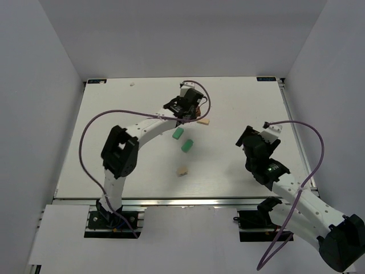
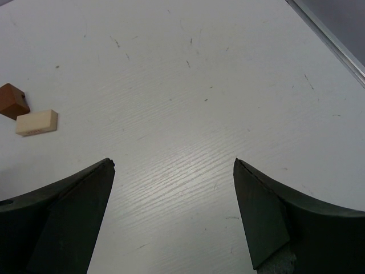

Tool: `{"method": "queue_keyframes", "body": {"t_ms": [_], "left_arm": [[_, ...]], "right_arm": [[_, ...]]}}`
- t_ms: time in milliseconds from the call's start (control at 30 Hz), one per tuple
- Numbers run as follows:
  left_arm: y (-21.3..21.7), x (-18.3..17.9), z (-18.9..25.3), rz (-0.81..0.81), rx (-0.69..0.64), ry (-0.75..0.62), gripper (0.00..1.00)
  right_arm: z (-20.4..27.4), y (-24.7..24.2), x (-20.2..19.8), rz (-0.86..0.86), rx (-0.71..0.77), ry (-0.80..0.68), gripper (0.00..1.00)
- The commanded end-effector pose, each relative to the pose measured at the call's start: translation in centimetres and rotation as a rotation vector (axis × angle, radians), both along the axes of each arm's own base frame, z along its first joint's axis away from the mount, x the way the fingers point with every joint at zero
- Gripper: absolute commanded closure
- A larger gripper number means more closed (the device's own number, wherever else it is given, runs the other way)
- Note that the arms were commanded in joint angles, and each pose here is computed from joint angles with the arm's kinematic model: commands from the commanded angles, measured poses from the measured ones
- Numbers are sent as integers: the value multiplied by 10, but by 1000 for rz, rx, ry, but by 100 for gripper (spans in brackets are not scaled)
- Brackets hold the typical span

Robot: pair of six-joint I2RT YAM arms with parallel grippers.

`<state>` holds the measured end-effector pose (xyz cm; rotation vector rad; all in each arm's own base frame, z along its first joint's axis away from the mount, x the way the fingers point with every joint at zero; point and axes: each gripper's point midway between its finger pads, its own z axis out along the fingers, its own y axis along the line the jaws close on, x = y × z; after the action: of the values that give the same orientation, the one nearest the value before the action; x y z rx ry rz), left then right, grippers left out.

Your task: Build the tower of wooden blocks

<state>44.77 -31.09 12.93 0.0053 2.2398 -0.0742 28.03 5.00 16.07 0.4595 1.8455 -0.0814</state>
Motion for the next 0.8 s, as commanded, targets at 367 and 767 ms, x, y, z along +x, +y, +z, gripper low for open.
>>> {"method": "queue_keyframes", "body": {"t_ms": [367,767], "left_arm": [[171,-37,-31,112,107,101,100],[201,-34,-86,150,26,212,100]], "right_arm": [[11,2,10,4,-9,-31,11],[8,4,11,17,-29,-21,11]]}}
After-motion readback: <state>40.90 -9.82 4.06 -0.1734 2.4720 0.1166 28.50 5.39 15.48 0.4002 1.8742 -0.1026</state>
